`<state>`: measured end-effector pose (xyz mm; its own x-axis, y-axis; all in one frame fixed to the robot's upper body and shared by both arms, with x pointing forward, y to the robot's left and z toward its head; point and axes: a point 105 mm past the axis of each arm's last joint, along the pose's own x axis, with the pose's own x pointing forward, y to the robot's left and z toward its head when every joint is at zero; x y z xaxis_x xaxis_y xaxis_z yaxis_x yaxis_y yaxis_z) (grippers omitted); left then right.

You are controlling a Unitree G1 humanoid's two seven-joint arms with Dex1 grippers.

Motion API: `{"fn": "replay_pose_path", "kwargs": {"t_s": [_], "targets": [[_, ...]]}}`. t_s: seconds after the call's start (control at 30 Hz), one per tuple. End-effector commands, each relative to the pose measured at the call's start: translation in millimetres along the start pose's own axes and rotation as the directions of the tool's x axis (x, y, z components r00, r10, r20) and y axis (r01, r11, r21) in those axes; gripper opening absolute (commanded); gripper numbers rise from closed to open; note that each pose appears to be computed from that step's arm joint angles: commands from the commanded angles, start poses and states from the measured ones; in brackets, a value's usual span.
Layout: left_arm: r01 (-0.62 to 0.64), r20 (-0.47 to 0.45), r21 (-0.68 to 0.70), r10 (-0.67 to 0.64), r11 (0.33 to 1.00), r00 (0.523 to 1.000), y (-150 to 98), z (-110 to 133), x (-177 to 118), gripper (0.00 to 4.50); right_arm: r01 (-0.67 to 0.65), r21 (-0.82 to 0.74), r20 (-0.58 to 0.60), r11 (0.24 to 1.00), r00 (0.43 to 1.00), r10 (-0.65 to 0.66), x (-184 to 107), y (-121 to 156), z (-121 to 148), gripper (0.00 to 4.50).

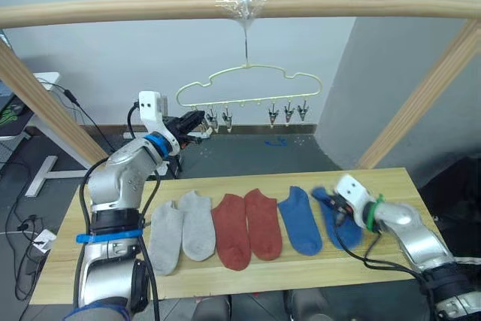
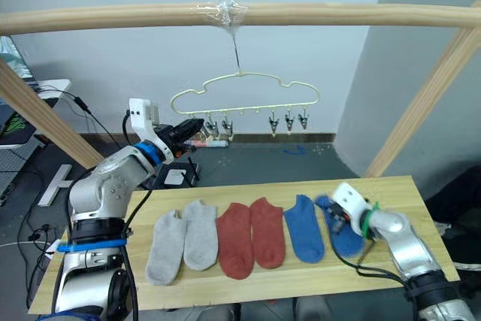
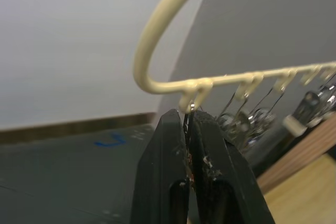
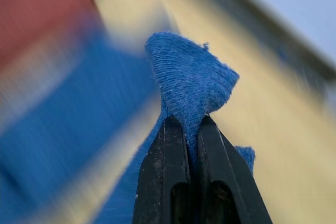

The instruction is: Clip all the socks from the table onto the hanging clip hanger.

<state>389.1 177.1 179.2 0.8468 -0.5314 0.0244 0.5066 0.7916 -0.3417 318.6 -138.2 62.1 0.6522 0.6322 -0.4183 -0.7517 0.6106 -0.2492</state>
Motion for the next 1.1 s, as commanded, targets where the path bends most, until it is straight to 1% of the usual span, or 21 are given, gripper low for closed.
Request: {"fn": "replay_pose_path", "kwargs": {"t_s": [0.03,0.13,0.2,0.33,0.43,0.53,0.7,0.8,0.97,1.1], "targets": [[0.047,0.038,-0.097,-0.043,0.994,0.998,-5,18,-4,0.0,-0.019,0.011,0.059,1.0,0.998,0.018,8,13,30,0.04],[0.112,0.044,-0.194,-0.105,0.975,0.993,-14,28,-4,0.0,-0.125,0.044,0.158,0.991,0.981,0.116,34,46,67,0.04],[0.139,0.056,-0.228,-0.13,0.964,0.99,-19,33,-5,0.0,-0.176,0.113,0.21,0.978,0.966,0.149,56,63,86,0.04],[0.159,0.057,-0.246,-0.149,0.956,0.987,-25,34,-7,0.0,-0.215,0.152,0.248,0.965,0.953,0.173,80,78,108,0.04],[0.184,0.047,-0.254,-0.178,0.95,0.983,-32,33,-10,0.0,-0.226,0.19,0.294,0.955,0.941,0.164,94,80,129,0.04],[0.188,0.042,-0.256,-0.183,0.948,0.982,-34,32,-12,0.0,-0.23,0.195,0.329,0.953,0.931,0.157,94,73,145,0.04],[0.186,0.034,-0.261,-0.184,0.947,0.982,-35,30,-15,0.0,-0.221,0.181,0.353,0.958,0.924,0.146,91,67,155,0.04],[0.194,0.033,-0.264,-0.193,0.945,0.981,-37,27,-17,0.0,-0.219,0.201,0.382,0.955,0.915,0.129,84,60,163,0.04],[0.214,0.027,-0.269,-0.215,0.939,0.976,-42,25,-17,0.0,-0.218,0.198,0.384,0.956,0.914,0.129,84,60,167,0.04],[0.206,0.035,-0.267,-0.204,0.941,0.978,-40,27,-17,0.0,-0.227,0.197,0.39,0.954,0.911,0.136,85,63,171,0.04]]}}
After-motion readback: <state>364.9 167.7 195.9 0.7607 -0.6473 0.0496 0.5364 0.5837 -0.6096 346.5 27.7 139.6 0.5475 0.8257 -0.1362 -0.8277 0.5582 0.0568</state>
